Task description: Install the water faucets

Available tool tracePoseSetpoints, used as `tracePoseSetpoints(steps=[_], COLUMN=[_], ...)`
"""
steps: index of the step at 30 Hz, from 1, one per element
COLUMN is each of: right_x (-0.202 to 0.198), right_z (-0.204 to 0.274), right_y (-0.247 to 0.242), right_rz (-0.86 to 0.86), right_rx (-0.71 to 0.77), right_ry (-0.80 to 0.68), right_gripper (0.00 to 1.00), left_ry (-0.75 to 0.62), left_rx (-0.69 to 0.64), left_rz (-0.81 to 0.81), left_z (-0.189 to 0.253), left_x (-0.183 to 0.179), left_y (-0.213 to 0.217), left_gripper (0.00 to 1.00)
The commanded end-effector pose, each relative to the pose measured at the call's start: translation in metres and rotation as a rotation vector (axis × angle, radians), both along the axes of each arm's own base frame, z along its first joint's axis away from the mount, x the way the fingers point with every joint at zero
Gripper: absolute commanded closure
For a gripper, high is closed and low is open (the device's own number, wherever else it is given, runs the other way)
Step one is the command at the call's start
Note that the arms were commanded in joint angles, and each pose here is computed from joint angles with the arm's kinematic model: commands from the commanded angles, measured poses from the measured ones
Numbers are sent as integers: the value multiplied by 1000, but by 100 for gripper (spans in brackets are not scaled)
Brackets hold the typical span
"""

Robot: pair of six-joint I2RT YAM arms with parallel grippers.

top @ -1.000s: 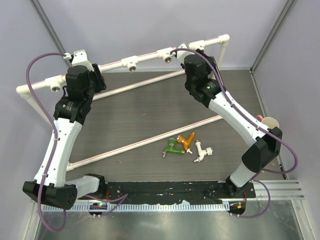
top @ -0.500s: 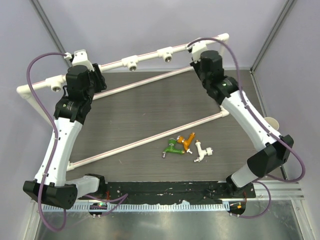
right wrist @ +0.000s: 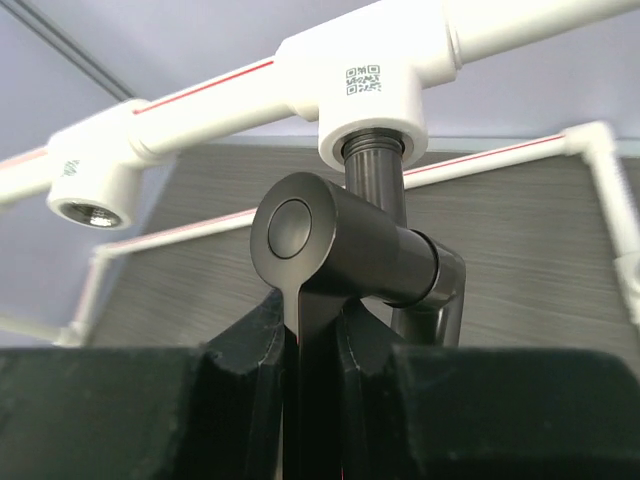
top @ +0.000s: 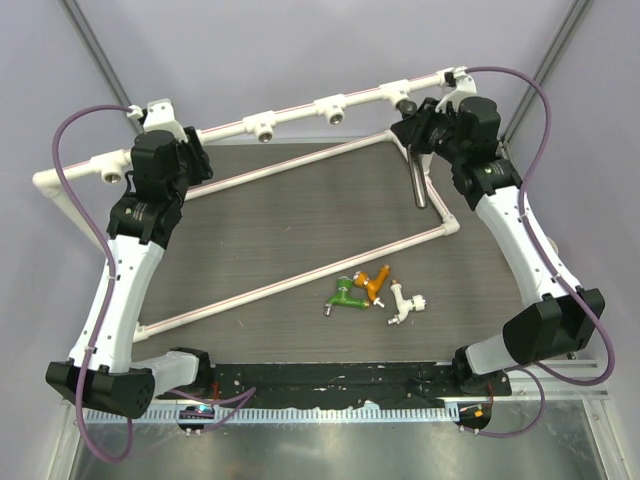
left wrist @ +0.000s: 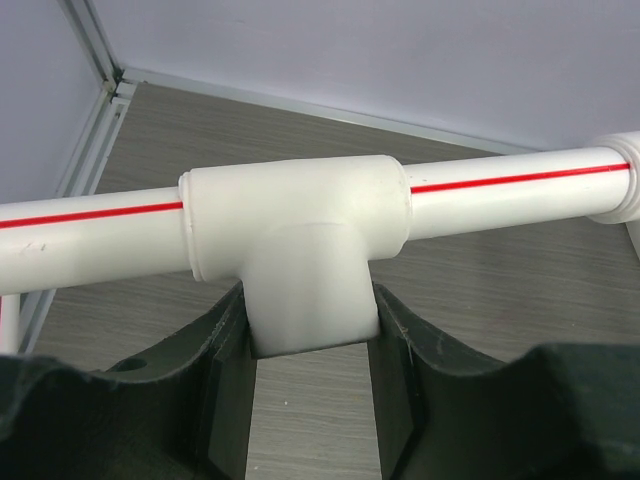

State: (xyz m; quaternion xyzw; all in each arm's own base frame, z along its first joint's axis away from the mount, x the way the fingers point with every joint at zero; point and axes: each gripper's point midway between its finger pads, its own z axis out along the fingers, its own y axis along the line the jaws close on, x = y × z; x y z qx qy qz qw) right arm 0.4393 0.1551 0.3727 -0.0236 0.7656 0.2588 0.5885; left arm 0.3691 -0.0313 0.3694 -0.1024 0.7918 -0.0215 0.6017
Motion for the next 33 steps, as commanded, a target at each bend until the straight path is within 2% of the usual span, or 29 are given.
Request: tracePoseSetpoints(steps=[1,2,4,7,8,10,11,14,17,24,30,33], right_x=[-16,-18,-19,-22,-24,-28,-32,-41,-45,-44,-24,-4], right_z=[91,84,92,89,92,88,88,80,70,71,80,67], right_y=[-4,-2,-12,-19,-21,-29,-33,-41,-47,-54,-38,-39], right_rz=[38,52,48,16,3,-35,-50,-85,-103,-144,-178,-219], right_rx=[345,437,506,476,458,388,360,268,190,12,-166,-198], right_ry=[-194,-143,-163,-153,-161,-156,-155,-137,-109,-157,-210,-172], right_gripper=[99,99,99,88,78,67,56,40,31,23,22,22], left_ry=[-86,-86,-86,-87,-89,-89,-86,-89,-88,-89,-91,-88], left_rx=[17,19,19,19,19,19,19,16,17,17,19,18], left_rz=[155,154,156,156,156,156,156,153,156,156,159,159], left_z=[29,29,29,30,31,31,29,31,30,31,31,30], left_x=[-11,-11,-11,-11,-12,-12,-11,-12,-11,-12,-12,-12], left_y=[38,38,38,38,38,38,38,38,38,39,39,39], left_gripper=[100,100,100,100,100,100,100,100,100,100,100,100])
